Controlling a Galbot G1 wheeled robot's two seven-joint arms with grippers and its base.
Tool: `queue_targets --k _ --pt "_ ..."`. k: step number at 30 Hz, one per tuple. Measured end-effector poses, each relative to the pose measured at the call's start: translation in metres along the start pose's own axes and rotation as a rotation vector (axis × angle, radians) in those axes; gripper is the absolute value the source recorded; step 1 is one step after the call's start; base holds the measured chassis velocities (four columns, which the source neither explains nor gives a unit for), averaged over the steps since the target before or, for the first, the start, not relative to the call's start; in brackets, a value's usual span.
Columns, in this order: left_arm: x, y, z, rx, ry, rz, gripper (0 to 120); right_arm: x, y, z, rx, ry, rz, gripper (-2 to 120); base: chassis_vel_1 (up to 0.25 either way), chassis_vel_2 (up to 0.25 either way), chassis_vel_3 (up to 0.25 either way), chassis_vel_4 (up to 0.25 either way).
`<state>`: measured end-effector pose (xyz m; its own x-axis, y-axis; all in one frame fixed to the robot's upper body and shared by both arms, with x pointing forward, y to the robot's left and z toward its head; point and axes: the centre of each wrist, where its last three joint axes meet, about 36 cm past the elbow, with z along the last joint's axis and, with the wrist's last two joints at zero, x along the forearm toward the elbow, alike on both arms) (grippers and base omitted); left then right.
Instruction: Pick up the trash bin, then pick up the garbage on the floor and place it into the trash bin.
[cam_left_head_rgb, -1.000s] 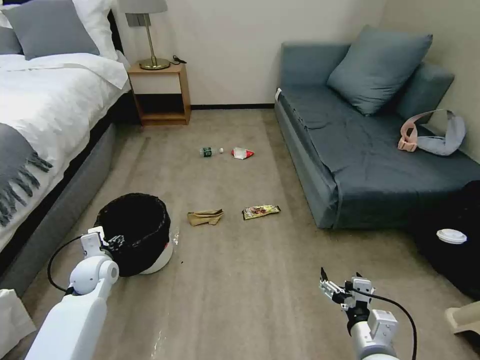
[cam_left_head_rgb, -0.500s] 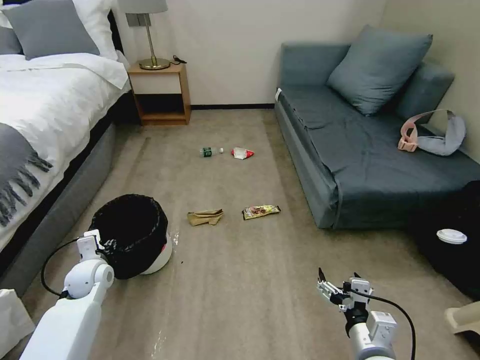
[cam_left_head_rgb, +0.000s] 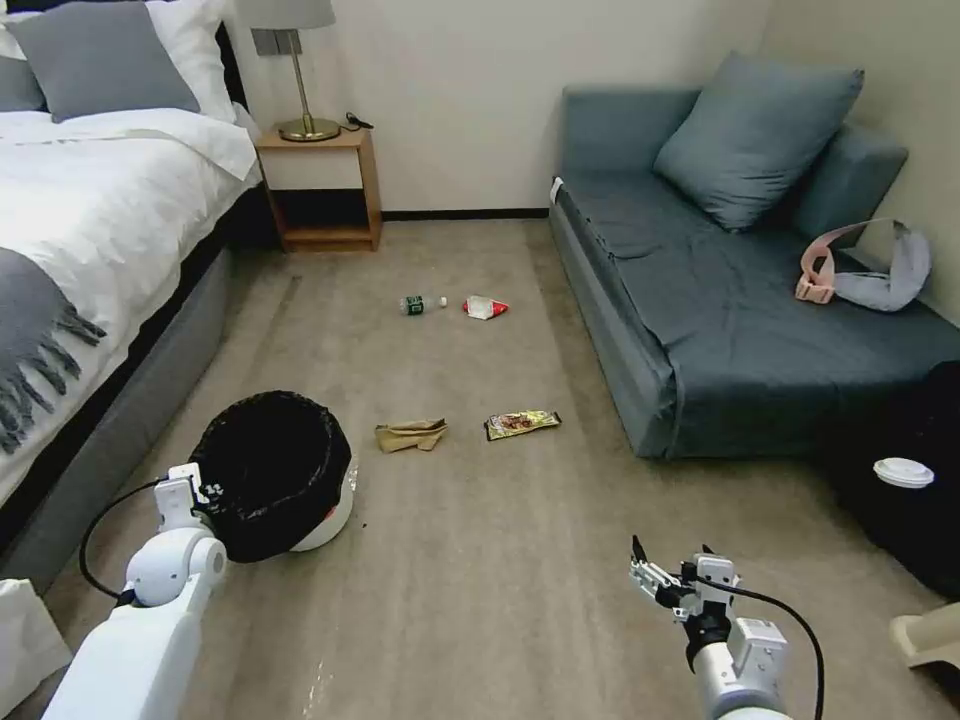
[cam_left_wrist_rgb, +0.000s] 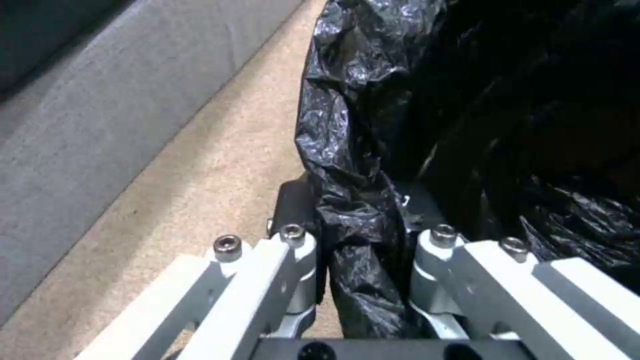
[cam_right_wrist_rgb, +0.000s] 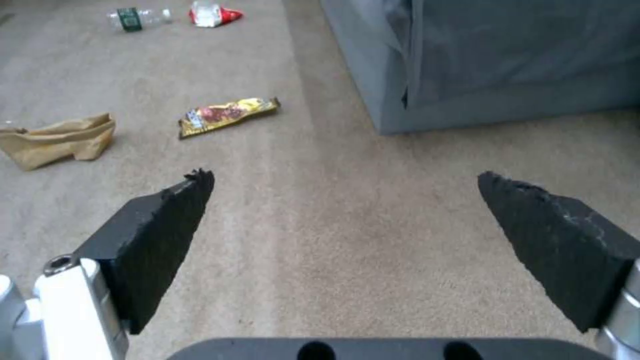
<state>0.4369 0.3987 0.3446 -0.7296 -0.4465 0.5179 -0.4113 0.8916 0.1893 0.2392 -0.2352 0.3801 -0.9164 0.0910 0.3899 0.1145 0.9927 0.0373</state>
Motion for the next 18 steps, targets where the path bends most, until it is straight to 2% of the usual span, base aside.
queue_targets --k 11,18 --pt "0.013 0.016 0.005 0.026 -0.080 -0.053 11 -0.002 0.003 0.002 -0.009 0.006 -0.005 100 0.000 0.000 0.000 0.000" --pt "0.028 0.023 0.001 0.030 -0.129 -0.067 7 -0.002 0.003 0.003 -0.012 0.008 -0.004 100 0.000 0.000 0.000 0.000"
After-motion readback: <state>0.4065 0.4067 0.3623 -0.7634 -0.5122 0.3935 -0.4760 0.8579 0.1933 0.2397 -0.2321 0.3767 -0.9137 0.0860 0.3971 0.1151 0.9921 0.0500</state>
